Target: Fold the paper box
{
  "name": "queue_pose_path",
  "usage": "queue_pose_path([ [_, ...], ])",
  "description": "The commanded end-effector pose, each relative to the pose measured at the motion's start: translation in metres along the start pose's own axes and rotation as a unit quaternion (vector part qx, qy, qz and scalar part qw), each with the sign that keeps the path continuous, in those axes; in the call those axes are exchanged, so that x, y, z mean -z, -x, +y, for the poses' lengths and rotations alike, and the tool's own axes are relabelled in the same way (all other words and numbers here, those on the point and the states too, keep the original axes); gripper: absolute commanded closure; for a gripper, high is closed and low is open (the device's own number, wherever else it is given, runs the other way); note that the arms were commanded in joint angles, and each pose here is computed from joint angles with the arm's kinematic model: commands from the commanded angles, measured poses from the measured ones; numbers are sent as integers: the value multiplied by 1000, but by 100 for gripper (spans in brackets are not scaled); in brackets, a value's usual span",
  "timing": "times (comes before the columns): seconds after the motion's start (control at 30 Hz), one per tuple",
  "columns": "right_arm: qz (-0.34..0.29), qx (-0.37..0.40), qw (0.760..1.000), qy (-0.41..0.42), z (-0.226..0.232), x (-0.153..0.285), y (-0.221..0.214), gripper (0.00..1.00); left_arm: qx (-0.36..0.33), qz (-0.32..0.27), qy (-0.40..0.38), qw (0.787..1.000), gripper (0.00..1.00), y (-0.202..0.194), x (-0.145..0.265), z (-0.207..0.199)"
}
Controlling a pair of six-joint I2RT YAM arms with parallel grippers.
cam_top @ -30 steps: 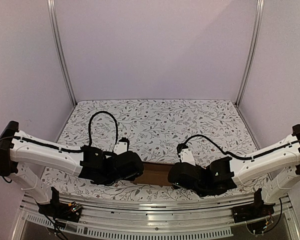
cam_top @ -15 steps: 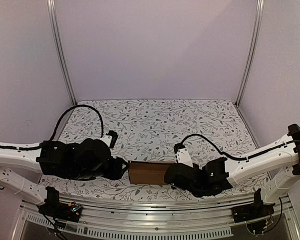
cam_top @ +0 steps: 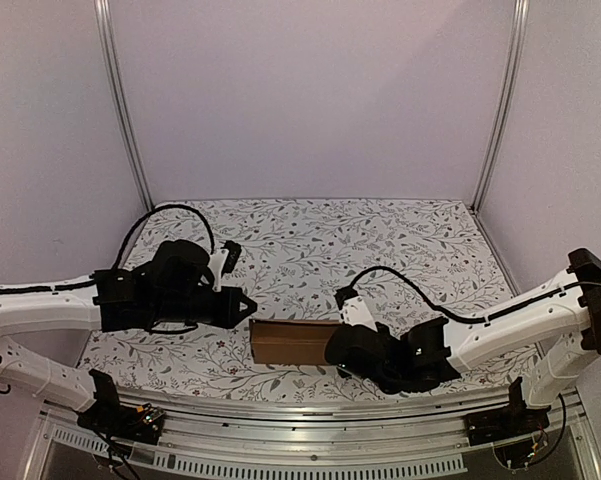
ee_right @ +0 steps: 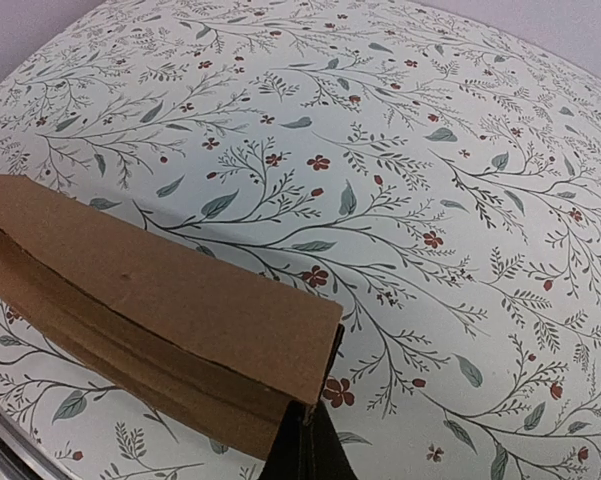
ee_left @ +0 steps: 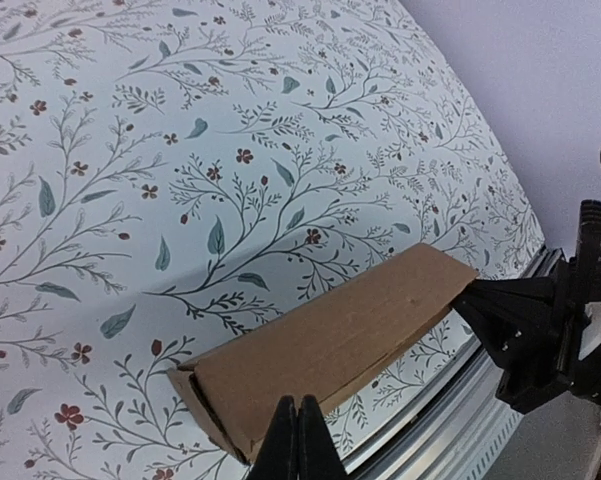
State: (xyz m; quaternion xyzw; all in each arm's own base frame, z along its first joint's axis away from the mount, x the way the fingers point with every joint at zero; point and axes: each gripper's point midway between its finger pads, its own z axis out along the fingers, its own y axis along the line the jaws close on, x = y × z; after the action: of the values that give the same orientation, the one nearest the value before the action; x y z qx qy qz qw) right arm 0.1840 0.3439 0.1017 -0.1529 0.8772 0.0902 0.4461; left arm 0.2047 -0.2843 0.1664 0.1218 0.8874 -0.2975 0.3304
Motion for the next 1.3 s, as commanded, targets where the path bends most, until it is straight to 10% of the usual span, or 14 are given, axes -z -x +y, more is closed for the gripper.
queue_pose_path([
  [0.0,43,69,997,11,2,-13,-28,100,-13,17,-60,998,100,11,-20,-14],
  [0.73,77,58,995,12,-1,-32,-33,100,5,100,-84,991,100,-55,-63,13],
  [0.9,77,61,995,13,0,-30,-30,70,8,96,-77,992,100,-55,-64,16],
  [1.07,70,61,995,28,3,-20,-18,20,8,82,-71,994,100,-48,-60,18],
  [1.27,53,65,993,81,9,6,6,14,15,80,-65,995,100,-49,-60,22],
])
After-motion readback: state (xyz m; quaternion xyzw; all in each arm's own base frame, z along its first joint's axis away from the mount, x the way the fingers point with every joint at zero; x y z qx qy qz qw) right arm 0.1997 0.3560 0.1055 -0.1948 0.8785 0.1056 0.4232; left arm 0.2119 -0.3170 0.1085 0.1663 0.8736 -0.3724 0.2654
